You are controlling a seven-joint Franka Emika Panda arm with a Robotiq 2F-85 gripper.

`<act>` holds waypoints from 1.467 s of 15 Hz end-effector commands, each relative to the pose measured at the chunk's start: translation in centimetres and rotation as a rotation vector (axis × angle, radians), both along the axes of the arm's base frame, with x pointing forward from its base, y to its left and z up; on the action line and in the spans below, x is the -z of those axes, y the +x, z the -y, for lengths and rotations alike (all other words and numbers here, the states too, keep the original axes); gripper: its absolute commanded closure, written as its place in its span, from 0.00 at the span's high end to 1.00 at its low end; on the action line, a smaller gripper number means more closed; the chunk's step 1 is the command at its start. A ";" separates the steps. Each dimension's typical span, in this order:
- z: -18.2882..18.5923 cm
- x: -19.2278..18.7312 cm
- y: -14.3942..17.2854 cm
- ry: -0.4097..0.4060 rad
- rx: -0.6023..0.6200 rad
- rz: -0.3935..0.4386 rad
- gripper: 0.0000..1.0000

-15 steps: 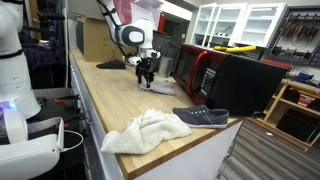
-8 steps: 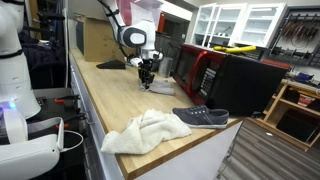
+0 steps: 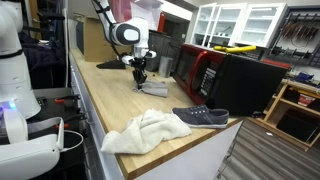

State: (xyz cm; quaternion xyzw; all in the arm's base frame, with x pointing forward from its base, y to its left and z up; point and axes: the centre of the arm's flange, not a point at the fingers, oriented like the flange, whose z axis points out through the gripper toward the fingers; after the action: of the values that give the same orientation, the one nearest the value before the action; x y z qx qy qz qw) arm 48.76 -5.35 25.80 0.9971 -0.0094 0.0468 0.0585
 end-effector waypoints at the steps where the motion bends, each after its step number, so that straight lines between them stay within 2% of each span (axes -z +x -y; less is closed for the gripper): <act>1: -1.8 0.3 -5.5 -0.048 0.018 -0.090 0.03; 4: -3.5 0.5 -6.8 -0.055 0.065 -0.090 0.03; 10: -9.2 0.0 -4.8 0.084 0.292 -0.008 0.03; 13: -12.2 -1.6 -3.8 0.140 0.330 0.026 0.03; 14: -12.8 -2.5 -4.1 0.157 0.312 0.038 0.36; 15: -13.3 -3.4 -4.4 0.168 0.295 0.051 0.38; 18: -13.6 -6.2 -6.1 0.175 0.230 0.084 0.58; 22: -13.1 -8.5 -7.5 0.137 0.144 0.102 0.88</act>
State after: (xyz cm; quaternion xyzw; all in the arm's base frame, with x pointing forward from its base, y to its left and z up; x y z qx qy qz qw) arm 43.48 8.36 31.99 0.9896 -0.1139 0.0865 -0.0155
